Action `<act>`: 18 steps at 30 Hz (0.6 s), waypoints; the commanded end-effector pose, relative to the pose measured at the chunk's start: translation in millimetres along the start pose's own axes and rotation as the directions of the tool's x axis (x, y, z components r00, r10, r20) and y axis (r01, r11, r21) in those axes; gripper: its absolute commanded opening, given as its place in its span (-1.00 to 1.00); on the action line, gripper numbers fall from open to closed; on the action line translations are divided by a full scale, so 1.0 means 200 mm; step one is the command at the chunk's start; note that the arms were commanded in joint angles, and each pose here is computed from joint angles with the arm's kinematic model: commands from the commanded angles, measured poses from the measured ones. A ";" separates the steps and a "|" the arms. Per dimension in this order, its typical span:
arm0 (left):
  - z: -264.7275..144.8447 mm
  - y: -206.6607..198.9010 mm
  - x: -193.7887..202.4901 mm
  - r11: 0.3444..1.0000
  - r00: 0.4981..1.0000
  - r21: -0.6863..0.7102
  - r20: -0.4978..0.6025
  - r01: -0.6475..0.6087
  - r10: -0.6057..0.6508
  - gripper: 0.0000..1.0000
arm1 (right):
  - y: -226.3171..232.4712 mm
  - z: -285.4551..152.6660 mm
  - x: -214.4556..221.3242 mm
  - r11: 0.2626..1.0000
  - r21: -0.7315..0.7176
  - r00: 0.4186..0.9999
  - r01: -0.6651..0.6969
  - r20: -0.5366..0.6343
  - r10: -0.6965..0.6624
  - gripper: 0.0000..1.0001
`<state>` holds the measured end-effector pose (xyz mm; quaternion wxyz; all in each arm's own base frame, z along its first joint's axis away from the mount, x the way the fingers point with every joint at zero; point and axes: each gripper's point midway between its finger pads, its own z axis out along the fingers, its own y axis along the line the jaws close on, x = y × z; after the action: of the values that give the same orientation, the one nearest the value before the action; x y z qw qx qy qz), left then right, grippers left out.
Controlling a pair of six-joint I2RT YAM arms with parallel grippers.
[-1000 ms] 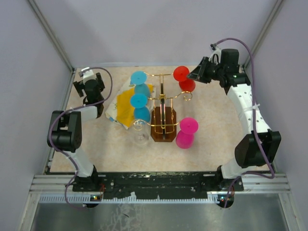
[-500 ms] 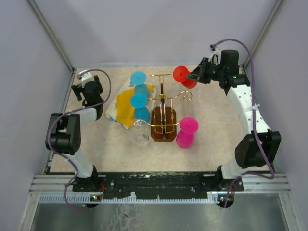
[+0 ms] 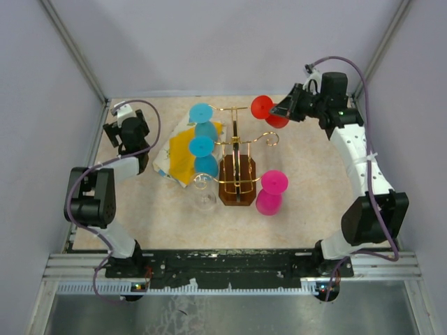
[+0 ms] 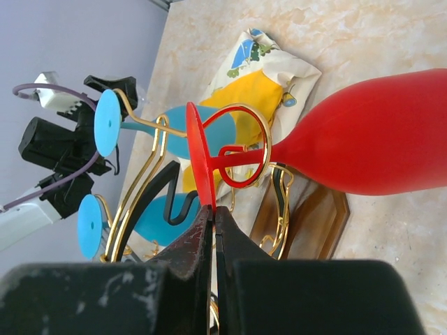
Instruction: Take the wine glass off the wine glass rack
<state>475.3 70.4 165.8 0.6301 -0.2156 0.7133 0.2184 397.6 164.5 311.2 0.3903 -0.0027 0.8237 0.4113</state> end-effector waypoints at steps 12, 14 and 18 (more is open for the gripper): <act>-0.07 0.02 -0.13 0.999 0.999 0.018 0.000 0.037 -0.037 1.00 | 0.15 -0.09 -0.05 0.995 -0.084 0.997 0.047 0.058 -0.043 -1.00; -0.08 0.03 -0.12 0.999 0.999 0.015 -0.012 0.039 -0.039 1.00 | 0.15 -0.09 -0.05 0.995 -0.084 0.997 0.049 0.058 -0.044 -1.00; -0.12 0.05 -0.12 0.998 0.998 0.017 -0.032 0.061 -0.060 1.00 | 0.17 -0.10 -0.05 0.994 -0.095 0.997 0.050 0.063 -0.044 -1.00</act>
<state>461.3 69.6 180.4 0.6212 -0.2220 0.7217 0.2099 391.6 167.2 317.2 0.3919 -0.0054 0.8166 0.4237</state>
